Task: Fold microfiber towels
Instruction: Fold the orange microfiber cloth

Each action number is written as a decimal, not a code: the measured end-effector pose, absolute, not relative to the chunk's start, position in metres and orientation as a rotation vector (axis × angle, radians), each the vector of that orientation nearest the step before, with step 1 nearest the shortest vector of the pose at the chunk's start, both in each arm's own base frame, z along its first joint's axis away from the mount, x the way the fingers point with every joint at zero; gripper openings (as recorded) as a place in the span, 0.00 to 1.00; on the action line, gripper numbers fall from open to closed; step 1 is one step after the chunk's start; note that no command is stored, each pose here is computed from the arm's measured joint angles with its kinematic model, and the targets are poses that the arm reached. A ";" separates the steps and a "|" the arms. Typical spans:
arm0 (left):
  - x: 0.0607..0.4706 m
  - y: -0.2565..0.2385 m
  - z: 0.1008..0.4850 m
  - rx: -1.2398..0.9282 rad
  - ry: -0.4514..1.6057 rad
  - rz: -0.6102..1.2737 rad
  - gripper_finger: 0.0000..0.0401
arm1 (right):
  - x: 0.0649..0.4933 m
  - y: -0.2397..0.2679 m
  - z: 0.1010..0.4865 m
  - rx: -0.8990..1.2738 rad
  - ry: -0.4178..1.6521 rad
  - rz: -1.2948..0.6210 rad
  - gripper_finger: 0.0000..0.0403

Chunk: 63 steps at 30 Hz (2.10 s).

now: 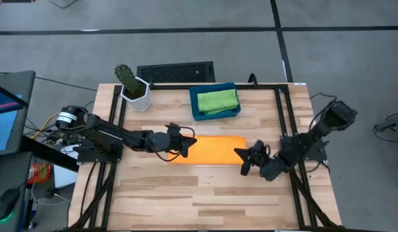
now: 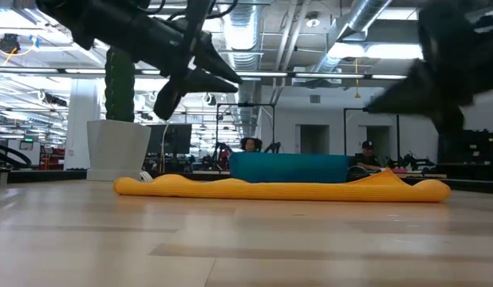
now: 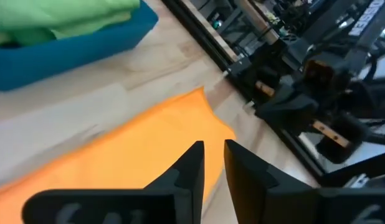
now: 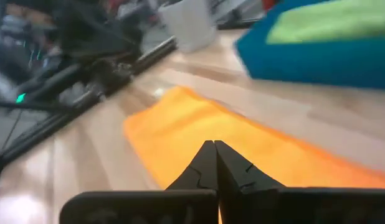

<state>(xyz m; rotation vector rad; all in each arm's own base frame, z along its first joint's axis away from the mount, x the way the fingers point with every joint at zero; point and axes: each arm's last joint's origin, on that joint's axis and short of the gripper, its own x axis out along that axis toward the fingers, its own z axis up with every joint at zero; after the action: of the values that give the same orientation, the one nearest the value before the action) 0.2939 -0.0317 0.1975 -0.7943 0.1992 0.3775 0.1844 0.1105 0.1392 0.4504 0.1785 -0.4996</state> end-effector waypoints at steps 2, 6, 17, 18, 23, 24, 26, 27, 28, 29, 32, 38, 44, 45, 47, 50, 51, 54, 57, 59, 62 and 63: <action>0.295 -0.034 0.194 -0.769 0.203 0.391 0.12 | 0.178 0.116 0.123 0.495 0.131 -0.545 0.03; 0.300 -0.046 0.180 -0.737 0.233 0.373 0.08 | 0.169 0.125 0.101 0.571 0.063 -0.593 0.03; 0.308 -0.063 0.104 -0.661 0.418 0.483 0.00 | 0.164 0.128 0.060 0.618 0.083 -0.637 0.03; 0.308 -0.064 0.099 -0.669 0.432 0.489 0.00 | 0.164 0.129 0.058 0.596 0.091 -0.636 0.03; 0.307 -0.069 0.086 -0.667 0.447 0.514 0.00 | 0.166 0.134 0.052 0.490 0.177 -0.603 0.03; 0.307 -0.070 0.085 -0.661 0.452 0.513 0.00 | 0.167 0.134 0.052 0.468 0.211 -0.590 0.03; 0.306 -0.072 0.085 -0.657 0.457 0.511 0.00 | 0.171 0.135 0.053 0.432 0.290 -0.553 0.03; 0.307 -0.072 0.085 -0.658 0.458 0.510 0.00 | 0.174 0.135 0.055 0.423 0.333 -0.528 0.03; 0.306 -0.072 0.085 -0.660 0.459 0.507 0.00 | 0.177 0.135 0.057 0.403 0.387 -0.503 0.03; 0.306 -0.072 0.085 -0.661 0.459 0.505 0.00 | 0.181 0.135 0.058 0.374 0.453 -0.476 0.03; 0.306 -0.072 0.084 -0.664 0.465 0.505 0.00 | 0.196 0.135 0.064 0.370 0.593 -0.478 0.03; 0.305 -0.072 0.083 -0.659 0.493 0.482 0.00 | 0.205 0.133 0.071 0.331 0.681 -0.529 0.04; 0.305 -0.076 0.083 -0.662 0.538 0.422 0.00 | 0.177 0.142 0.086 0.273 0.790 -0.498 0.02; 0.305 -0.076 0.083 -0.663 0.540 0.419 0.00 | 0.171 0.141 0.088 0.274 0.794 -0.517 0.02; 0.305 -0.076 0.084 -0.669 0.535 0.418 0.00 | 0.160 0.138 0.095 0.285 0.755 -0.573 0.03; 0.305 -0.077 0.084 -0.665 0.524 0.413 0.00 | 0.155 0.136 0.114 0.342 0.545 -0.629 0.05; 0.306 -0.077 0.085 -0.663 0.518 0.411 0.00 | 0.155 0.133 0.120 0.344 0.483 -0.652 0.05; 0.306 -0.076 0.085 -0.666 0.509 0.409 0.00 | 0.154 0.117 0.121 0.297 0.443 -0.750 0.03; 0.308 -0.077 0.087 -0.671 0.482 0.394 0.00 | 0.162 0.100 0.116 0.254 0.433 -0.868 0.02; 0.309 -0.077 0.088 -0.679 0.470 0.387 0.00 | 0.169 0.090 0.111 0.238 0.430 -0.937 0.03; 0.309 -0.078 0.089 -0.691 0.459 0.385 0.00 | 0.177 0.077 0.100 0.217 0.443 -1.029 0.07; 0.309 -0.078 0.089 -0.691 0.459 0.385 0.00 | 0.180 0.074 0.094 0.217 0.445 -1.054 0.07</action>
<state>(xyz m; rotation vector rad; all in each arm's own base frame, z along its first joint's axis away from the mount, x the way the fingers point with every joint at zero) 0.3093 -0.0775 0.0894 -0.6909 0.4592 0.3846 0.1801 0.0738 0.0943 0.2167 0.4447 -1.0541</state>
